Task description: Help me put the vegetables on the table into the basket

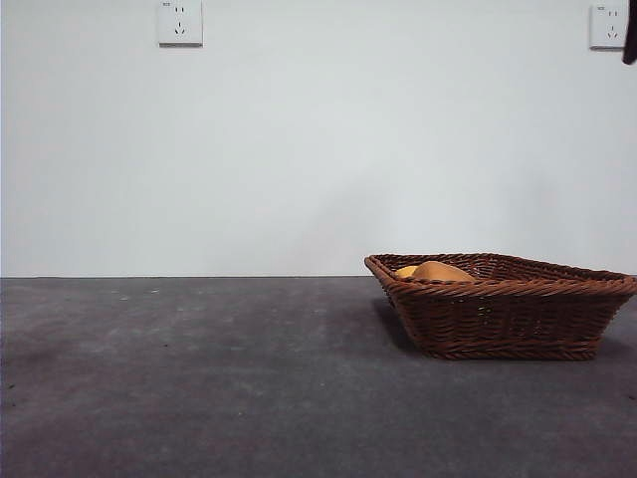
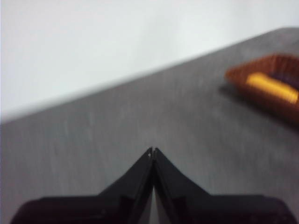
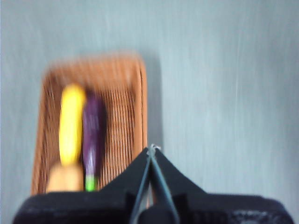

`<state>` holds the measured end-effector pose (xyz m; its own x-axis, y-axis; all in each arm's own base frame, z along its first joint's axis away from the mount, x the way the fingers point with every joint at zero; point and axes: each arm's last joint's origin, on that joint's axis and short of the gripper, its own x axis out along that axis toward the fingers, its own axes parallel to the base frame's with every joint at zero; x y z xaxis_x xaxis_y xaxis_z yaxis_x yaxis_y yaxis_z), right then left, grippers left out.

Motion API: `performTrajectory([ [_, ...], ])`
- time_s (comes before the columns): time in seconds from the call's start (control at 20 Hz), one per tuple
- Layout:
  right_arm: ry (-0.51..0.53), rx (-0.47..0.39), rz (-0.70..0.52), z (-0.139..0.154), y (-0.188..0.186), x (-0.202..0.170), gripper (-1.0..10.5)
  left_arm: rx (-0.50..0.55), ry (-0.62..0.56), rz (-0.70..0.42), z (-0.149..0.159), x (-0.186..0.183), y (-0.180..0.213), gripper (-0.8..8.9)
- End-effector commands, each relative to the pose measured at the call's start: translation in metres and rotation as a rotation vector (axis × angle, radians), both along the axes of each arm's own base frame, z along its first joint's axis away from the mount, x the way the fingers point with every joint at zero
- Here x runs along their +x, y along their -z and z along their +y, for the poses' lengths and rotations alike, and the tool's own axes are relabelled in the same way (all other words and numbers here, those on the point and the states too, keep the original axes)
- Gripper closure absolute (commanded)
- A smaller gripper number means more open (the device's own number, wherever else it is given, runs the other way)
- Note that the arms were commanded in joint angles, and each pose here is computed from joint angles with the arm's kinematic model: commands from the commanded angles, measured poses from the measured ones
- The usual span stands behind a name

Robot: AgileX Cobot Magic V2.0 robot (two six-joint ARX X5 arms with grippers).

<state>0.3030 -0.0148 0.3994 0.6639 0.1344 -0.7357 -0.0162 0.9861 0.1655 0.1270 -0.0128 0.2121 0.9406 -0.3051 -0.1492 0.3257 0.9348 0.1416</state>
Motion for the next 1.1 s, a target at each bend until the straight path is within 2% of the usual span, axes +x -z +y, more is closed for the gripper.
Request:
performTrajectory([
  [0.05, 0.010, -0.004, -0.101, -0.001, -0.005, 0.009, 9.5, -0.111, -0.086, 0.053, 0.003, -0.010, 0.036, 8.18],
  [0.25, 0.009, -0.013, -0.262, -0.001, -0.017, 0.018, 9.5, -0.111, -0.169, 0.026, 0.006, -0.021, 0.048, 8.18],
  [0.4, 0.009, -0.017, -0.317, -0.002, -0.022, 0.021, 9.5, -0.099, -0.277, 0.009, 0.009, -0.022, 0.051, 8.18],
  [0.55, 0.009, -0.017, -0.315, -0.002, -0.022, 0.021, 9.5, -0.113, -0.330, 0.028, 0.011, -0.023, 0.060, 8.18],
  [0.85, 0.009, -0.017, -0.315, -0.002, -0.022, 0.021, 9.5, -0.098, -0.332, 0.103, 0.011, -0.028, 0.068, 8.17],
  [1.1, 0.009, -0.017, -0.315, -0.002, -0.022, 0.021, 9.5, -0.126, -0.327, 0.037, 0.011, -0.031, 0.063, 8.17],
])
